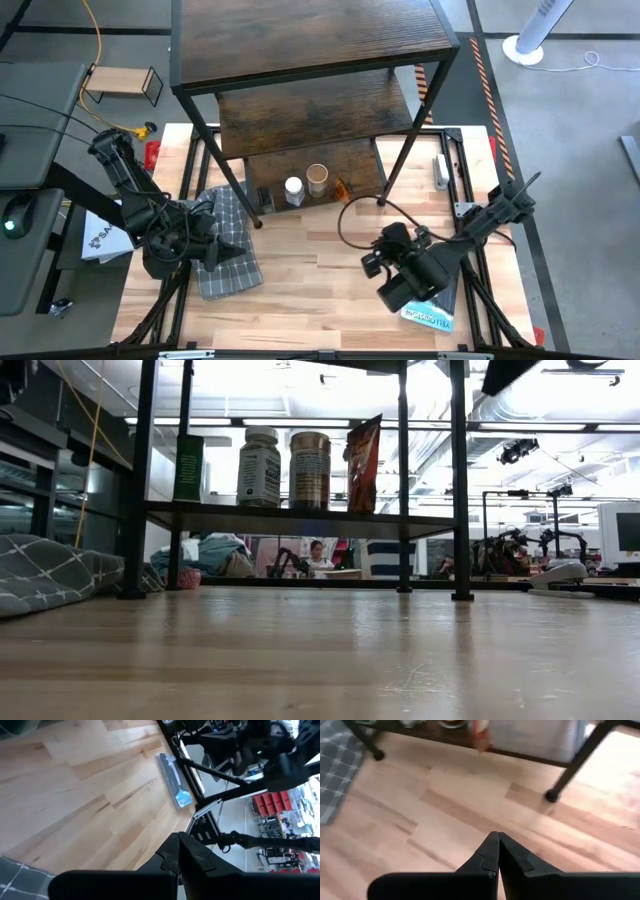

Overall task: Shelf spices
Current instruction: Remove the orange seasoning bag from the shelf

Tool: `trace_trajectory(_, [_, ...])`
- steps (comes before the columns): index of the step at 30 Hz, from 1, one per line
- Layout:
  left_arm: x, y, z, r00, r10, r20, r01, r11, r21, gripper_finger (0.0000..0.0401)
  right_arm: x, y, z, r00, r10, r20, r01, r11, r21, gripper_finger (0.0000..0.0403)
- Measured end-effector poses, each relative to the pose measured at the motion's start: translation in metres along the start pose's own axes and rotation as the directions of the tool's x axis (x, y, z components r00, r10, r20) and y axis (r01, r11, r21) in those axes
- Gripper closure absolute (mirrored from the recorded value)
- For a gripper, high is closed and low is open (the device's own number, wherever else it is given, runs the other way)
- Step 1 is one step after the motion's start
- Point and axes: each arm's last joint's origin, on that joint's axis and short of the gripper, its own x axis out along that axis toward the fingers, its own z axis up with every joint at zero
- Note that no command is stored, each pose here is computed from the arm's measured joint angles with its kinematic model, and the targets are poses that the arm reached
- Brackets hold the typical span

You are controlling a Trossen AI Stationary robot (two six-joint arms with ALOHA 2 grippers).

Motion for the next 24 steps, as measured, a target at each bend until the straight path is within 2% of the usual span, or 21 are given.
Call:
trace_trajectory(3, [0.000, 0.000, 0.000, 1.000, 0.001, -0.009, -0.001, 1.000, -0.001, 0.0401, 0.000, 0.006, 0.009, 0.999, 0.052, -0.003, -0.052, 0.999, 0.007, 0.0391])
trace_trajectory(5, [0.000, 0.000, 0.000, 1.000, 0.001, -0.009, -0.001, 1.000, -0.002, 0.0401, 0.000, 0.005, 0.017, 0.997, 0.075, -0.007, -0.075, 0.997, 0.017, 0.0367])
trace_trajectory(12, [0.000, 0.000, 0.000, 1.000, 0.002, 0.011, -0.001, 0.999, -0.036, 0.0401, 0.008, -0.002, 0.044, 0.999, 0.052, 0.000, -0.052, 0.999, 0.002, 0.0220])
trace_trajectory(16, [0.000, 0.001, 0.001, 1.000, 0.004, 0.025, -0.003, 0.999, -0.047, 0.0401, 0.021, 0.000, 0.057, 0.999, 0.033, 0.012, -0.032, 0.997, -0.070, 0.0147])
trace_trajectory(20, [0.000, 0.003, 0.001, 0.999, 0.023, 0.046, -0.021, 0.999, -0.035, 0.0401, 0.026, 0.009, 0.066, 0.990, 0.086, 0.116, -0.071, 0.990, -0.124, 0.0121])
trace_trajectory(24, [0.000, 0.006, 0.001, 0.999, 0.041, 0.013, -0.040, 0.998, -0.037, 0.0401, 0.024, 0.013, 0.063, 0.987, 0.116, 0.115, -0.103, 0.988, -0.112, 0.0123])
